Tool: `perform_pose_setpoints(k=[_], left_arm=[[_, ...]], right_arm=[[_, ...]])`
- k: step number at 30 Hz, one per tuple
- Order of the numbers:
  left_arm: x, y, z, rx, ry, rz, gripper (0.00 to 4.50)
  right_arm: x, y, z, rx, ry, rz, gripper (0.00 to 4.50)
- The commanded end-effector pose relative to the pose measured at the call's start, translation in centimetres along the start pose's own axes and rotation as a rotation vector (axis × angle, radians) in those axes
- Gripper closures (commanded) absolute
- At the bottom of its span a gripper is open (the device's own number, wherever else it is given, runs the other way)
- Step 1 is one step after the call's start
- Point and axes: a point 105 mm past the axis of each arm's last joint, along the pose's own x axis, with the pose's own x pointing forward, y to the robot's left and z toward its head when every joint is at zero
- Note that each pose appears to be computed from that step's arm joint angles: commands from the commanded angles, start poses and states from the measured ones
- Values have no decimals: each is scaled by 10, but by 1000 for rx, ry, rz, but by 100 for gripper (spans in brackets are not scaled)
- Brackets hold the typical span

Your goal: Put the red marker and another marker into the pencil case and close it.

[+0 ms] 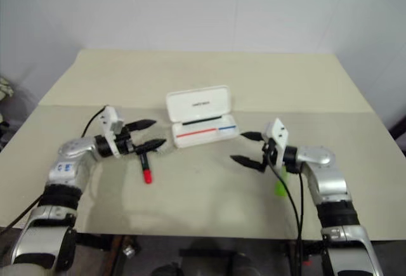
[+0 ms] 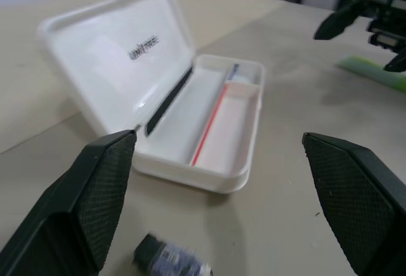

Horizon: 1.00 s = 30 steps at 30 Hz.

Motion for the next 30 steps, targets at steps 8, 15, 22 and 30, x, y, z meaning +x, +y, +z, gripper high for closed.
perform_pose_setpoints(k=[8, 15, 22, 30], left_arm=[[30, 0, -10, 59, 175, -153, 5], [50, -3, -12, 147, 255, -184, 5], [64, -9, -7, 184, 260, -226, 5], [64, -9, 4, 228, 229, -252, 5]], right_arm=[[-16, 0, 11, -29, -31, -97, 0], [-16, 3, 9, -24, -33, -118, 0], [-17, 5, 10, -22, -40, -139, 0], [-22, 6, 9, -14, -39, -164, 0]])
